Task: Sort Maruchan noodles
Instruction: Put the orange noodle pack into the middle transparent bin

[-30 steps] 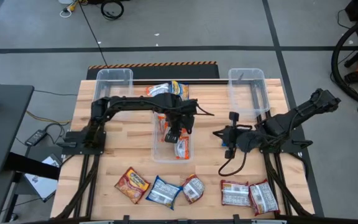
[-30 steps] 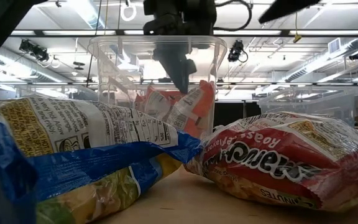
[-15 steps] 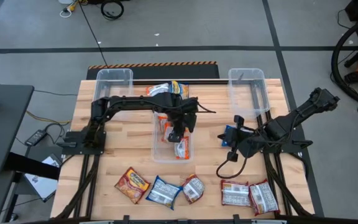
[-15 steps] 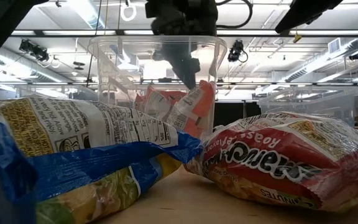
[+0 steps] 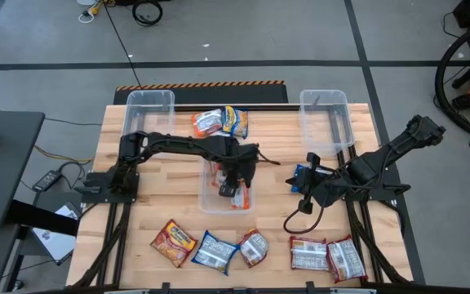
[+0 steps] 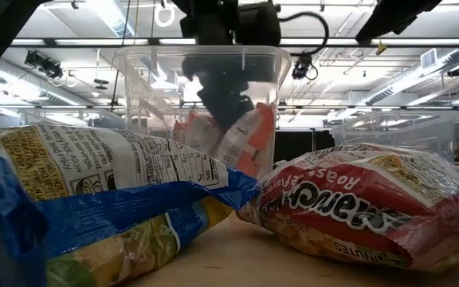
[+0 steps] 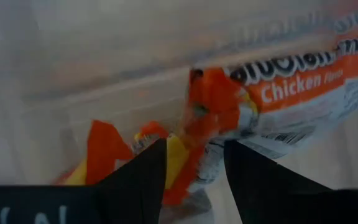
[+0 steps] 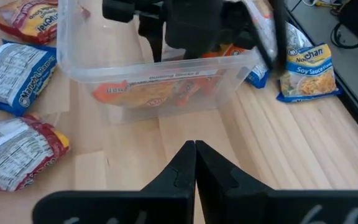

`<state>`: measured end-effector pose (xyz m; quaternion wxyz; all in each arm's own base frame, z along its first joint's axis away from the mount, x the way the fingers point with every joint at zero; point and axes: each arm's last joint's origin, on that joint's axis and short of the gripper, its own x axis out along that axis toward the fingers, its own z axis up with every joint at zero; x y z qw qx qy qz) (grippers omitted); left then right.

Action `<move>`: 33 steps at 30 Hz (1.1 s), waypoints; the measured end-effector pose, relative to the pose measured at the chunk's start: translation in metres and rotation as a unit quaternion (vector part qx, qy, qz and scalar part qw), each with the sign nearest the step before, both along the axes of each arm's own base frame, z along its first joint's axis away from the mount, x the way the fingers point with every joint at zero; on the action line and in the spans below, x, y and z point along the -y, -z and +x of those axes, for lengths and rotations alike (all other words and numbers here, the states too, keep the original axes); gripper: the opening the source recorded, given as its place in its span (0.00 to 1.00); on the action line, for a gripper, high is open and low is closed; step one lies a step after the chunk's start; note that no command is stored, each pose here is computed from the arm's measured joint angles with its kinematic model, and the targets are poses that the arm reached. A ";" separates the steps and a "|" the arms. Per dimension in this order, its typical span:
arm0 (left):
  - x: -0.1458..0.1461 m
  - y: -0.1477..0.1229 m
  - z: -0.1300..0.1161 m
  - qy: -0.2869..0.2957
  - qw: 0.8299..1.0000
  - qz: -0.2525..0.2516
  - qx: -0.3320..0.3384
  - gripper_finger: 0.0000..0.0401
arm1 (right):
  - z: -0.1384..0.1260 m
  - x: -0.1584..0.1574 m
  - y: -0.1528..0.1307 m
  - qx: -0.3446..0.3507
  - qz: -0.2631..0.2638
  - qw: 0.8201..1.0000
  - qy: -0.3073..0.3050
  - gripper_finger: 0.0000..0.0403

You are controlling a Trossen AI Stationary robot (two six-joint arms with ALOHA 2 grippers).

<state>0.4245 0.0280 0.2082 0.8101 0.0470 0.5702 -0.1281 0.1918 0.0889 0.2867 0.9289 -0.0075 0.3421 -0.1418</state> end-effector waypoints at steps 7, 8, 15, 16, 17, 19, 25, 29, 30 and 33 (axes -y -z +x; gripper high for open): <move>-0.001 -0.004 0.005 -0.001 1.000 0.001 0.029 0.41 | 0.001 0.001 0.000 -0.001 0.004 1.000 0.001 0.03; 0.000 -0.005 0.006 0.001 0.999 -0.003 0.033 0.41 | 0.001 0.001 0.000 -0.001 0.005 1.000 0.002 0.03; 0.003 -0.009 0.015 0.009 0.995 -0.047 0.084 0.39 | 0.001 0.001 0.000 -0.003 0.008 1.000 0.001 0.03; 0.003 -0.009 0.016 0.010 0.995 -0.047 0.088 0.38 | 0.001 0.001 0.000 -0.002 0.008 1.000 0.001 0.03; 0.003 -0.008 0.017 0.010 0.995 -0.048 0.089 0.36 | 0.001 0.001 0.000 -0.003 0.008 1.000 0.000 0.03; 0.004 -0.008 0.018 0.007 0.995 -0.049 0.092 0.31 | 0.001 0.001 0.000 -0.003 0.007 1.000 0.000 0.03; 0.004 -0.012 0.023 -0.012 0.990 -0.075 0.118 0.05 | 0.001 0.003 0.000 -0.003 -0.007 1.000 0.001 0.03; 0.004 -0.014 0.016 -0.044 0.993 -0.066 0.089 0.02 | 0.002 0.005 0.000 -0.009 -0.021 1.000 -0.005 0.03; 0.003 -0.020 0.012 -0.061 0.993 -0.068 0.076 0.02 | 0.003 0.006 0.000 -0.010 -0.023 1.000 -0.006 0.03; 0.004 -0.045 -0.002 -0.113 0.989 -0.085 0.049 0.02 | 0.004 0.009 0.000 -0.015 -0.035 0.999 -0.010 0.03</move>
